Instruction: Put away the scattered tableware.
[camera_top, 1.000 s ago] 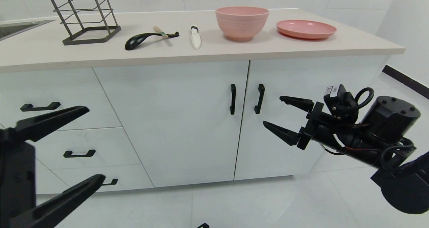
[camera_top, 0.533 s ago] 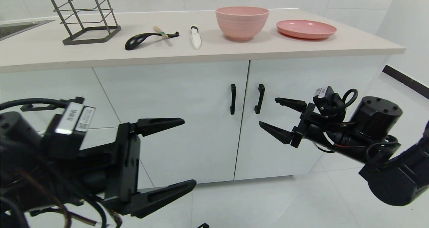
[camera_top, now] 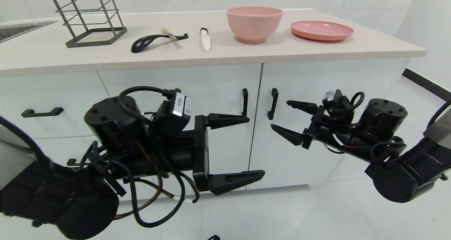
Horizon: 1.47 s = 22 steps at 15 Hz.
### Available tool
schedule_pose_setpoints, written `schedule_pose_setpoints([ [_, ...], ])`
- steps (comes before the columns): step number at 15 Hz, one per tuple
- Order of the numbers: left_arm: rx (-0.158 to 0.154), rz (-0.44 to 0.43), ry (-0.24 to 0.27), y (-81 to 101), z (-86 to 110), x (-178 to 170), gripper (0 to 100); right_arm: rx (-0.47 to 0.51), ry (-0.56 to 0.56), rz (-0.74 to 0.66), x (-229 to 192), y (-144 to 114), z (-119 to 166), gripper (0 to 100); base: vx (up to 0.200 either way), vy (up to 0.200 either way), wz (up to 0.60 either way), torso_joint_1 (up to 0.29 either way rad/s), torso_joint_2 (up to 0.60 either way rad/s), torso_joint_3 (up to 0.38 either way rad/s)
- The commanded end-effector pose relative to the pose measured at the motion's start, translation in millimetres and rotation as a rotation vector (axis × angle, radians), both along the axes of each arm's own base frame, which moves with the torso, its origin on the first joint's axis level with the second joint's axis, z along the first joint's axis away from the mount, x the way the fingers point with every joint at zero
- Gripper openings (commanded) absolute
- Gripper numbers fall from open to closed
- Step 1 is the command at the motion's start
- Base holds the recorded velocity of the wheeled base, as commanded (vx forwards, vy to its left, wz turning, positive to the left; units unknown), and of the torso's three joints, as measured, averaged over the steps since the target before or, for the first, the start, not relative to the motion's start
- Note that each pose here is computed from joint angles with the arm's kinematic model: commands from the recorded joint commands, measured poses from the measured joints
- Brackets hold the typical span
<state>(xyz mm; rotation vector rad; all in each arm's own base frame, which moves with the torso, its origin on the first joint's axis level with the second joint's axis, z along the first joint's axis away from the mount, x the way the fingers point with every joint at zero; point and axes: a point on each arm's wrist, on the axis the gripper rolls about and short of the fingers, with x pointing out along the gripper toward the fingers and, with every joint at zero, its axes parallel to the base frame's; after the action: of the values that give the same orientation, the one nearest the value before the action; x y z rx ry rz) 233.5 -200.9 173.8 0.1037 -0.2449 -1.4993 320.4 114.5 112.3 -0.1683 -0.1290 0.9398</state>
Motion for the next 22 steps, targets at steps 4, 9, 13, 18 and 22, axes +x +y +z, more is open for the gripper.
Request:
schedule_pose_setpoints([
  [4,-0.022,0.012,0.059,-23.2,-3.2,27,100,0.000,-0.020,0.053,19,16,-10,100,0.000,0.000,0.00,0.000,0.00,0.000],
  [9,-0.013,0.077,0.116,-37.1,-4.1,47,100,0.002,-0.031,0.081,30,25,-17,100,0.000,0.000,0.00,0.000,0.00,0.000],
  [13,-0.029,0.126,0.106,-41.5,-3.7,63,100,0.001,-0.047,0.162,30,26,-16,100,0.000,0.000,0.00,0.000,0.00,0.000],
  [18,-0.056,0.136,0.079,-47.3,-4.8,75,100,-0.009,-0.054,0.226,28,25,-16,100,0.000,0.000,0.00,0.000,0.00,0.000],
  [22,-0.098,0.213,0.066,-56.7,0.4,83,100,-0.025,-0.029,0.249,9,11,-13,100,0.000,0.000,0.00,0.000,0.00,0.000],
])
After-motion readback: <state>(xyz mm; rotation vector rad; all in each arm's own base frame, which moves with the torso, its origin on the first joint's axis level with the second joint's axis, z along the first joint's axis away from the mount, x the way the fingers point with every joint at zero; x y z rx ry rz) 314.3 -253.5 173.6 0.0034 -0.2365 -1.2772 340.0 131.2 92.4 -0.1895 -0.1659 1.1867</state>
